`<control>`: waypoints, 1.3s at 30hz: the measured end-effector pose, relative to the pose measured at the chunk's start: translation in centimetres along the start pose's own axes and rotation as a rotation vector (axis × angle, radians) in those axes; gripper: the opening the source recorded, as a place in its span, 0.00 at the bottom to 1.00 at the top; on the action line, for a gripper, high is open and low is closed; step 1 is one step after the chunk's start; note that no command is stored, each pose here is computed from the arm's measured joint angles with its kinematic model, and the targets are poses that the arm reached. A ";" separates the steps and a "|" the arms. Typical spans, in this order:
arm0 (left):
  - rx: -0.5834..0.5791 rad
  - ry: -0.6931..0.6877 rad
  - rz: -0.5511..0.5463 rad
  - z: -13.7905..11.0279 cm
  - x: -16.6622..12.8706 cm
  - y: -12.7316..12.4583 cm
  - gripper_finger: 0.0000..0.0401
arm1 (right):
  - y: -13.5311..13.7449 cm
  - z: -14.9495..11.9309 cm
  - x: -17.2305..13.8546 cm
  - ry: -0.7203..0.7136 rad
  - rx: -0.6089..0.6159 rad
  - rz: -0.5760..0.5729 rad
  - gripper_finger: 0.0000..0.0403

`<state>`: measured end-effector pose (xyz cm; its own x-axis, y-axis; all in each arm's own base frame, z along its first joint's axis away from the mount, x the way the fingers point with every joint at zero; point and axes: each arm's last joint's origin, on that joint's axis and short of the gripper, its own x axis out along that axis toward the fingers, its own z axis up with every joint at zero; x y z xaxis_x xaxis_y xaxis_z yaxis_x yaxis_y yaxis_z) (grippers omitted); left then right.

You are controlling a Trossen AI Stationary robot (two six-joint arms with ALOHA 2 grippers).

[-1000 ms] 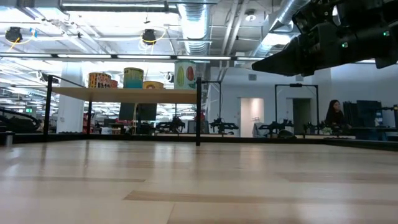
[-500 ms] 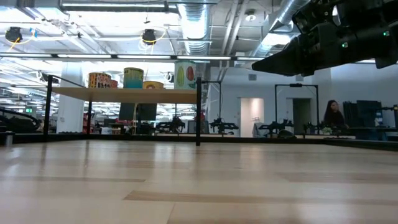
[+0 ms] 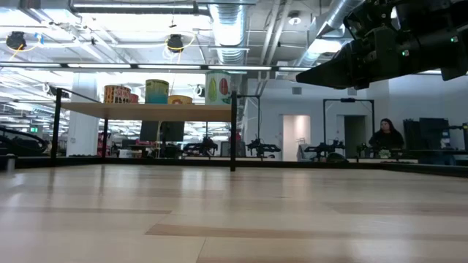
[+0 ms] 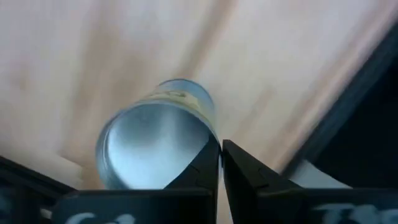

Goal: Pick and place cans onto a shelf
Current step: Put the canned cherries on the shelf

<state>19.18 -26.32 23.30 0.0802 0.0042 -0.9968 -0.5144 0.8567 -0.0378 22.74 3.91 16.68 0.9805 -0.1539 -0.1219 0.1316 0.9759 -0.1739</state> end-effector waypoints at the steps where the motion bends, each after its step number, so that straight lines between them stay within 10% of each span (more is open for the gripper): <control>1: 0.011 -0.016 0.022 0.5 -0.1 0.1 0.01 | 0.0 0.0 0.0 0.000 0.000 0.000 0.02; 11: 0.079 -0.153 0.060 8.8 -7.6 2.8 0.00 | 0.0 0.0 0.0 -0.001 -0.002 0.000 0.02; 25: 0.048 -0.242 0.065 22.7 -15.0 15.8 0.00 | 0.0 0.0 0.0 -0.001 -0.010 0.000 0.02; 39: 0.130 -0.254 0.103 24.7 -16.3 22.7 0.00 | 0.0 -0.2 0.0 0.016 -0.018 0.002 0.02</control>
<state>27.28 5.84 40.43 0.2532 0.2094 -0.9445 -0.4189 0.9037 0.0881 22.72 3.90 16.52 0.9783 -0.1542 -0.1381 0.1265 0.9734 -0.1909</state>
